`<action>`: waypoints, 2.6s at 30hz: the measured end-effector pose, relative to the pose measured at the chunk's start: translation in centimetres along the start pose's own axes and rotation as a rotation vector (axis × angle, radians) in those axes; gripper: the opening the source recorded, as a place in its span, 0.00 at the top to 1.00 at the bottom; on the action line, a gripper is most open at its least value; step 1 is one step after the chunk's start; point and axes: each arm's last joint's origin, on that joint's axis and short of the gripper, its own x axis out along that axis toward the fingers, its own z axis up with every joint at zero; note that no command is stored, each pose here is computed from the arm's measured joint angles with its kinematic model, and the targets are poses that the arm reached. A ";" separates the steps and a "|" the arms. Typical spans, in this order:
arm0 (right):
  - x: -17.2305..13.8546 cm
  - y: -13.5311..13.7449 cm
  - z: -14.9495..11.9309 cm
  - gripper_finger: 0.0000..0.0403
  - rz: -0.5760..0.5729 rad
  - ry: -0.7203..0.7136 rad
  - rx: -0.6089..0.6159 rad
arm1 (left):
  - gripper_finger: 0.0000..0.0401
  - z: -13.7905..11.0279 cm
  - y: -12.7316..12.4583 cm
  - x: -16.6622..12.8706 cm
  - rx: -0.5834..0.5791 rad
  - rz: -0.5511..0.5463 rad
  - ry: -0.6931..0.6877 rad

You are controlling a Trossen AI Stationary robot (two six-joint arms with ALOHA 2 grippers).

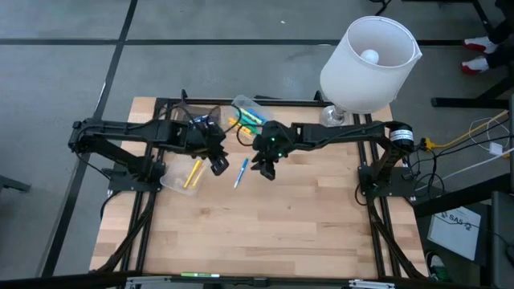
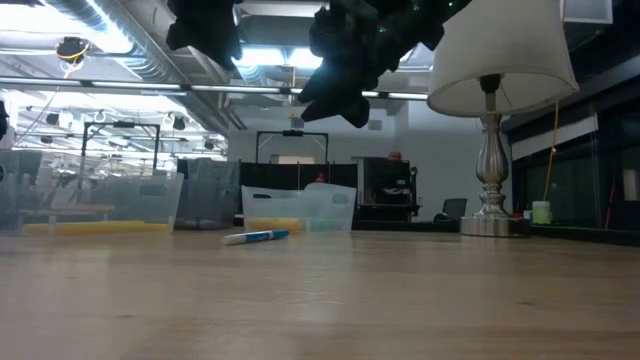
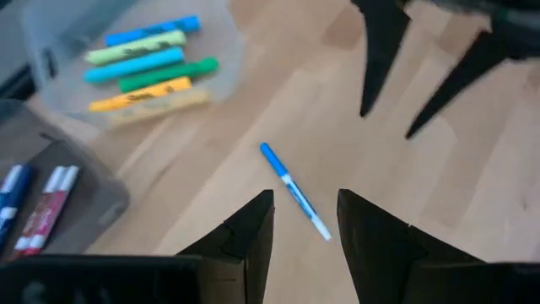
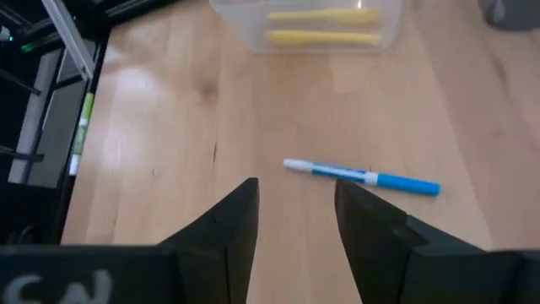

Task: Pick & Place Markers
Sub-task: Put the light blue marker into the black bin

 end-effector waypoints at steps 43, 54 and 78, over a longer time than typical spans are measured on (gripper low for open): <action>-11.4 9.7 -2.9 0.61 -0.154 0.066 -0.119 | 0.68 -2.3 -4.0 15.3 -0.226 0.154 0.297; -11.4 9.7 -2.9 0.61 -0.156 0.066 -0.095 | 0.55 -3.1 -4.1 17.1 -0.255 0.198 0.330; -9.2 8.3 -6.3 0.61 -0.216 0.197 0.065 | 0.64 -5.7 -4.3 21.8 -0.050 0.260 0.444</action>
